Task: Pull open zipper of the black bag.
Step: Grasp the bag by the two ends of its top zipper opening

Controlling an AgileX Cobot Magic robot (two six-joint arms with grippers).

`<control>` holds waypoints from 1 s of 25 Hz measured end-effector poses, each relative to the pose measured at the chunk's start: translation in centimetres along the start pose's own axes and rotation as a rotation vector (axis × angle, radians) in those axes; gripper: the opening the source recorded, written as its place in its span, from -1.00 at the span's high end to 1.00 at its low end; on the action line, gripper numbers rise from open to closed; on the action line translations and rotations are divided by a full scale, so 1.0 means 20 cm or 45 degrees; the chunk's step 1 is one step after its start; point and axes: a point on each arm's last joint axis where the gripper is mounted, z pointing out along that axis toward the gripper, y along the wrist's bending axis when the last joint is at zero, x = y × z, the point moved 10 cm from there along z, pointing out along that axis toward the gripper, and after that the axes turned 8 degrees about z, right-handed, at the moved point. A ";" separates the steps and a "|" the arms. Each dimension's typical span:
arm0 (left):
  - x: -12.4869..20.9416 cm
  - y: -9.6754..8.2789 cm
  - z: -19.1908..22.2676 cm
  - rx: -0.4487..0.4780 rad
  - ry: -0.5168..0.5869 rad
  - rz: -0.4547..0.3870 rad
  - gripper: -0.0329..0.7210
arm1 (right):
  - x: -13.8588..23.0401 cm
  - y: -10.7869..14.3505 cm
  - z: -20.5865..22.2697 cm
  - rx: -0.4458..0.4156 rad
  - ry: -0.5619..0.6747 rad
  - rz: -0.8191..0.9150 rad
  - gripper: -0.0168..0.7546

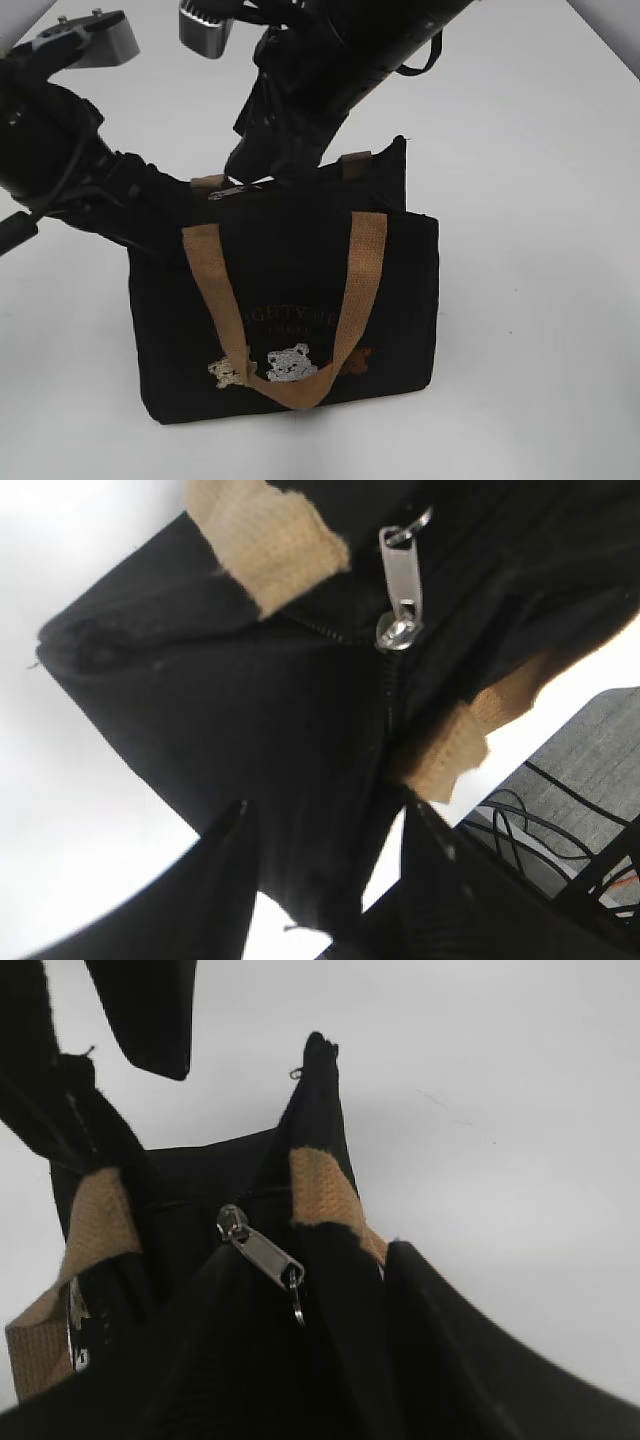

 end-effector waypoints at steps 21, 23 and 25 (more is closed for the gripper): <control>0.01 -0.01 0.03 0.024 0.029 0.029 0.81 | 0.04 0.05 0.00 -0.066 0.052 -0.010 0.14; 0.01 -0.01 0.03 0.024 0.029 0.029 0.81 | 0.04 0.05 0.00 -0.061 0.049 -0.010 0.21; 0.01 -0.01 0.03 0.027 0.033 0.030 0.81 | 0.03 0.04 0.00 -0.051 0.043 -0.009 0.28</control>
